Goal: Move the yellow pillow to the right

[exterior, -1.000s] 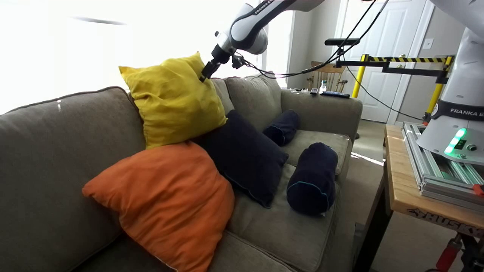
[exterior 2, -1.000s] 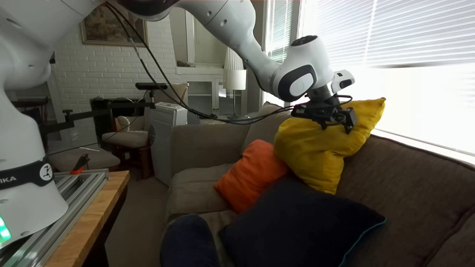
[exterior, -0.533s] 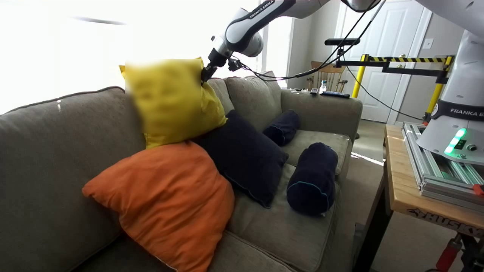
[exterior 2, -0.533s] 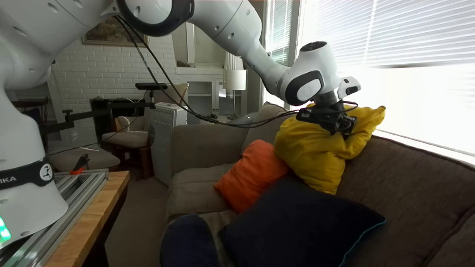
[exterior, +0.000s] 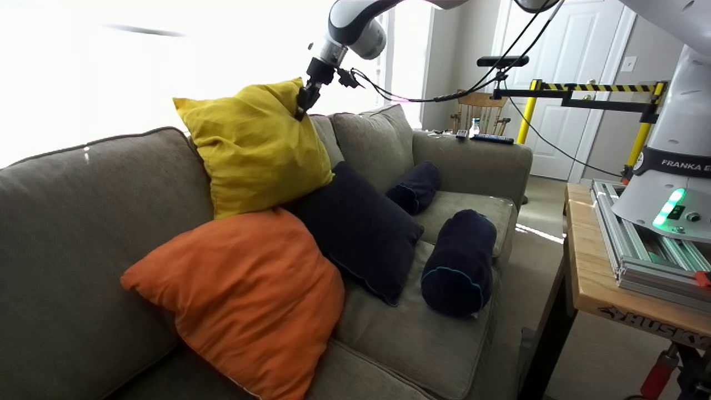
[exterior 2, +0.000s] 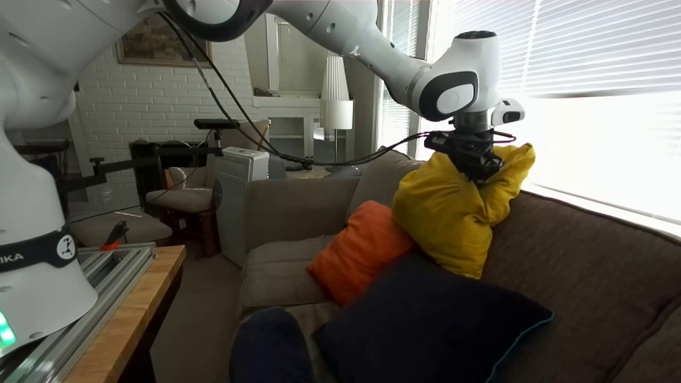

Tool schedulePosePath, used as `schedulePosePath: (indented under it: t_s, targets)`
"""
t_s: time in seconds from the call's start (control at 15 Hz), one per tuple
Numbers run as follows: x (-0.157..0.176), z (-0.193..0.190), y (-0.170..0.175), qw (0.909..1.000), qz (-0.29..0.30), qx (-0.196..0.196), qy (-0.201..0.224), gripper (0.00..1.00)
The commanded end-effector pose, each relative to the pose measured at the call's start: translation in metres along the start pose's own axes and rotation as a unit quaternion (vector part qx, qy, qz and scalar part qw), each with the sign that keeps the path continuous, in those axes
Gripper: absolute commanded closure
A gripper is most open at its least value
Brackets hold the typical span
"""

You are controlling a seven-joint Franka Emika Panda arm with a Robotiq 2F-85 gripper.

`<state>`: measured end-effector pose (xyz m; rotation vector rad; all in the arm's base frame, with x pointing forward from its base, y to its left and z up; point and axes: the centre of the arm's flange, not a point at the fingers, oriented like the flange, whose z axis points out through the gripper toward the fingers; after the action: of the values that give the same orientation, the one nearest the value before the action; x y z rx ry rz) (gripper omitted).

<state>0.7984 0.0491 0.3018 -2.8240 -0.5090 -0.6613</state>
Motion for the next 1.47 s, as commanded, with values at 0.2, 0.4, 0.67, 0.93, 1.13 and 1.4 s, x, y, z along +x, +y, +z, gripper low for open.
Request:
schedulePosePath:
  t_s: [0.2,0.4,0.67,0.93,1.13,1.4]
  targets:
    - [-0.035,-0.108,-0.001,0.9987,-0.037,-0.023,-0.025,0.98]
    - [-0.055,-0.138,0.008,0.9967,-0.023,-0.067,-0.041,0.98]
    - [-0.078,-0.194,0.025,0.9910,-0.002,-0.126,-0.044,0.98]
    - [-0.110,-0.255,0.038,0.9820,0.023,-0.183,-0.040,0.98]
    - [-0.127,-0.283,0.042,0.9743,0.035,-0.219,-0.040,0.98]
    - [-0.146,-0.313,0.042,0.9616,0.050,-0.265,-0.049,0.98]
